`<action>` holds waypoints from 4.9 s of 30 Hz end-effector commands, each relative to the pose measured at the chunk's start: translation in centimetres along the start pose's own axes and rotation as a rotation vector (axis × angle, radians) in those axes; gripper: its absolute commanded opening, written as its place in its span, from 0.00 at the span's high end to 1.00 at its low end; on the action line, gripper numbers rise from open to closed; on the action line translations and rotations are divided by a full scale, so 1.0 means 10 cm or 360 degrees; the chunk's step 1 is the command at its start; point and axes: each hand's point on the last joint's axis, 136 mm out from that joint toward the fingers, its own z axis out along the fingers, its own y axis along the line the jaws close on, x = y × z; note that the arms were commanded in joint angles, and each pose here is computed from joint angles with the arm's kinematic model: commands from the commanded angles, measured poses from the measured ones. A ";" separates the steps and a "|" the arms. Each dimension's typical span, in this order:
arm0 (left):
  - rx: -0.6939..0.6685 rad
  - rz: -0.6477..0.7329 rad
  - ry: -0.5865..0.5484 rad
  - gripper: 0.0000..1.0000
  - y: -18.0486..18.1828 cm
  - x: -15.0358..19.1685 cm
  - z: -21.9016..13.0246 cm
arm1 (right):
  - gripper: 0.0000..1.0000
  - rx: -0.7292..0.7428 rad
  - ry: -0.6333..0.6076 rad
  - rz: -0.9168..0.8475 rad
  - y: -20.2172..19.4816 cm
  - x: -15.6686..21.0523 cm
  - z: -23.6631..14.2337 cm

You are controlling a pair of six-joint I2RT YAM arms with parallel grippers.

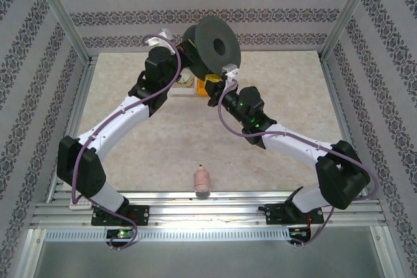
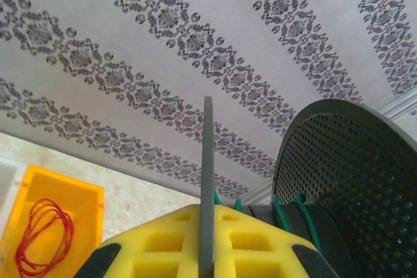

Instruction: Wrap the cables

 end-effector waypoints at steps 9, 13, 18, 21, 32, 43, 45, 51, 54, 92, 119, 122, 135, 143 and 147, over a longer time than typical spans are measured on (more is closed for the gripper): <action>0.0029 0.0273 0.0028 1.00 -0.29 0.31 0.04 | 1.00 -0.0474 -0.0379 0.0182 0.68 -0.84 -0.12; 0.0032 0.0274 0.0025 1.00 -0.28 0.32 0.04 | 1.00 -0.0498 -0.0450 0.0222 0.68 -0.97 -0.22; 0.0041 0.0272 0.0013 1.00 -0.28 0.31 0.03 | 1.00 -0.0509 -0.0495 0.0236 0.68 -1.06 -0.33; 0.0035 0.0261 0.0010 1.00 -0.26 0.32 0.03 | 1.00 -0.0522 -0.0526 0.0244 0.69 -1.11 -0.38; 0.0021 0.0242 0.0034 1.00 -0.21 0.40 0.05 | 1.00 -0.0693 -0.0684 0.0363 0.82 -1.32 -0.50; 0.0027 0.0292 0.0071 1.00 -0.26 0.53 0.06 | 1.00 -0.0649 -0.0753 0.0463 0.73 -1.38 -0.48; 0.0022 0.0314 0.0079 1.00 -0.26 0.57 0.06 | 1.00 -0.0609 -0.0821 0.0545 0.65 -1.41 -0.48; 0.0020 0.0355 0.0103 1.00 -0.30 0.67 0.07 | 1.00 -0.0641 -0.0861 0.0612 0.66 -1.46 -0.43; 0.0029 0.0361 0.0105 1.00 -0.32 0.68 0.06 | 1.00 -0.0639 -0.0841 0.0583 0.68 -1.43 -0.41; 0.0621 0.0246 0.0546 1.00 -0.54 0.16 -0.28 | 0.02 -0.0163 0.0116 0.0632 -0.53 -0.64 -1.37; 0.0898 0.0114 0.0969 1.00 -0.59 0.70 -0.19 | 0.56 -0.0490 0.0328 0.0746 -0.44 -0.60 -1.15; 0.0902 0.0105 0.0980 1.00 -0.59 0.71 -0.19 | 0.71 -0.0514 0.0333 0.0745 -0.41 -0.59 -1.16; 0.0250 0.0346 0.0860 0.58 0.10 0.45 -0.14 | 1.00 -0.0537 0.0311 0.0719 -0.36 -0.66 -1.23; -0.0295 0.0504 0.0615 0.14 0.79 -0.36 -0.47 | 1.00 -0.0537 0.0349 0.0756 -0.35 -0.56 -1.33; -0.0450 0.0573 0.0565 0.03 1.01 -0.59 -0.68 | 1.00 -0.0504 0.0392 0.0814 -0.41 -0.41 -1.32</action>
